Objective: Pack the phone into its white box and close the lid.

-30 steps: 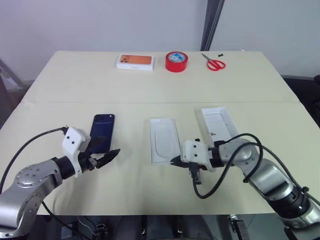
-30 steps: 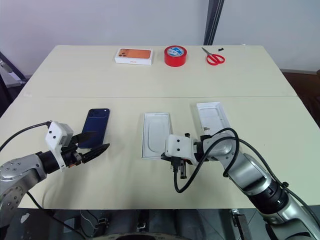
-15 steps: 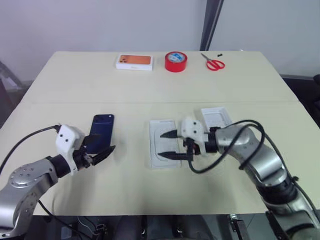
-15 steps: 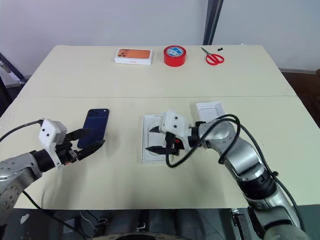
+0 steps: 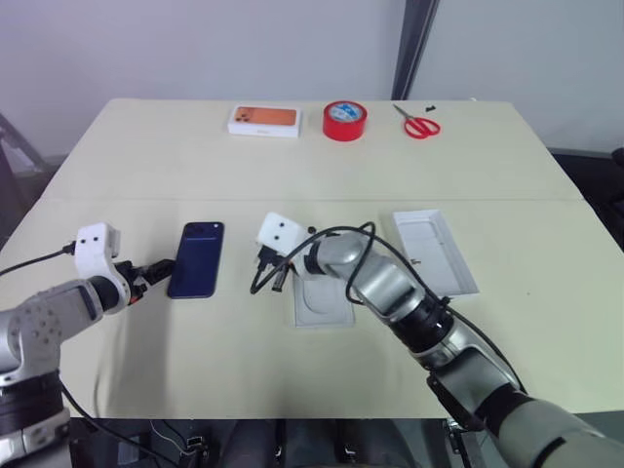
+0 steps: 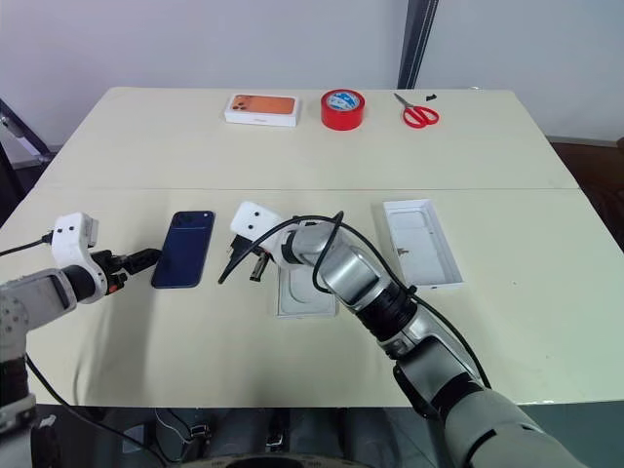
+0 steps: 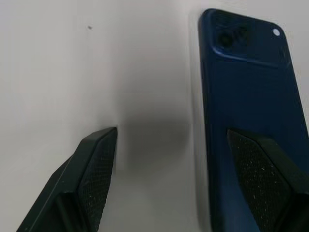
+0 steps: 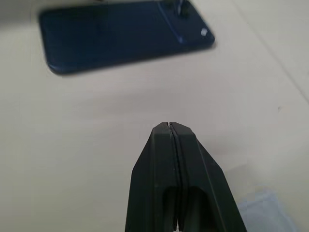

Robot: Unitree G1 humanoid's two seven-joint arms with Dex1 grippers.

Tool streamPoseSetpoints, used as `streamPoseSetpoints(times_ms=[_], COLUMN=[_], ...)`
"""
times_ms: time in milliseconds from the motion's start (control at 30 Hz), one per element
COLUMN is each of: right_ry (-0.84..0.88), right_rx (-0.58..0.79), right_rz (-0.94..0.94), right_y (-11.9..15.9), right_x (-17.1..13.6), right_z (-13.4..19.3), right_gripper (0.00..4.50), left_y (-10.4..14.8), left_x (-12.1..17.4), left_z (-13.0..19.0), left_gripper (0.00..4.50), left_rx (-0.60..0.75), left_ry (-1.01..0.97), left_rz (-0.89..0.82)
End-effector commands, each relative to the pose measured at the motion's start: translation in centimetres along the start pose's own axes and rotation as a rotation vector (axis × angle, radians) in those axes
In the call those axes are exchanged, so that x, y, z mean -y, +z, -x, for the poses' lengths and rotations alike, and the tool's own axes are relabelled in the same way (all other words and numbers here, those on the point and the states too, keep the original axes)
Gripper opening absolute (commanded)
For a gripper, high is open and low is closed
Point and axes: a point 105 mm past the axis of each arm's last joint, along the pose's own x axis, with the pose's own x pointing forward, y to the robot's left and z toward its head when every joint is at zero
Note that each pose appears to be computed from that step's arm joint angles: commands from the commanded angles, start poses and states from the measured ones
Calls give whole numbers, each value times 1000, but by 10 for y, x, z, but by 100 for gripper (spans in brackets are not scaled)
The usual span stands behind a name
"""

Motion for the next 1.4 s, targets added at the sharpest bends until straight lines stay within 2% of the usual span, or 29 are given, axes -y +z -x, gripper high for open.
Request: streamPoseSetpoints(times_ms=[33, 300, 567, 1000, 1200, 1300, 1400], right_ry=[15, 49, 41, 30, 24, 24, 25], right_rx=[30, 36, 21, 5, 3, 2, 2], right_rz=[83, 117, 116, 111, 110, 111, 110], right_y=[16, 20, 15, 10, 8, 7, 6], right_x=[-9, -25, -21, -19, -18, -19, -19], right_z=[-9, -21, -26, -33, -32, -31, -30], right_gripper=[4, 4, 4, 4, 4, 0, 0], left_y=[-15, -29, -37, -40, -27, -20, -15], left_x=[4, 59, 82, 96, 94, 91, 87], left_z=[-4, -11, -17, -22, -22, -21, -21], left_gripper=[379, 379, 379, 379, 379, 292, 292], left_rx=[-106, -183, -192, -164, -102, -80, -65], left_ry=[-31, -267, -358, -412, -440, -436, -426], left_rz=[43, 85, 187, 303, 398, 426, 447])
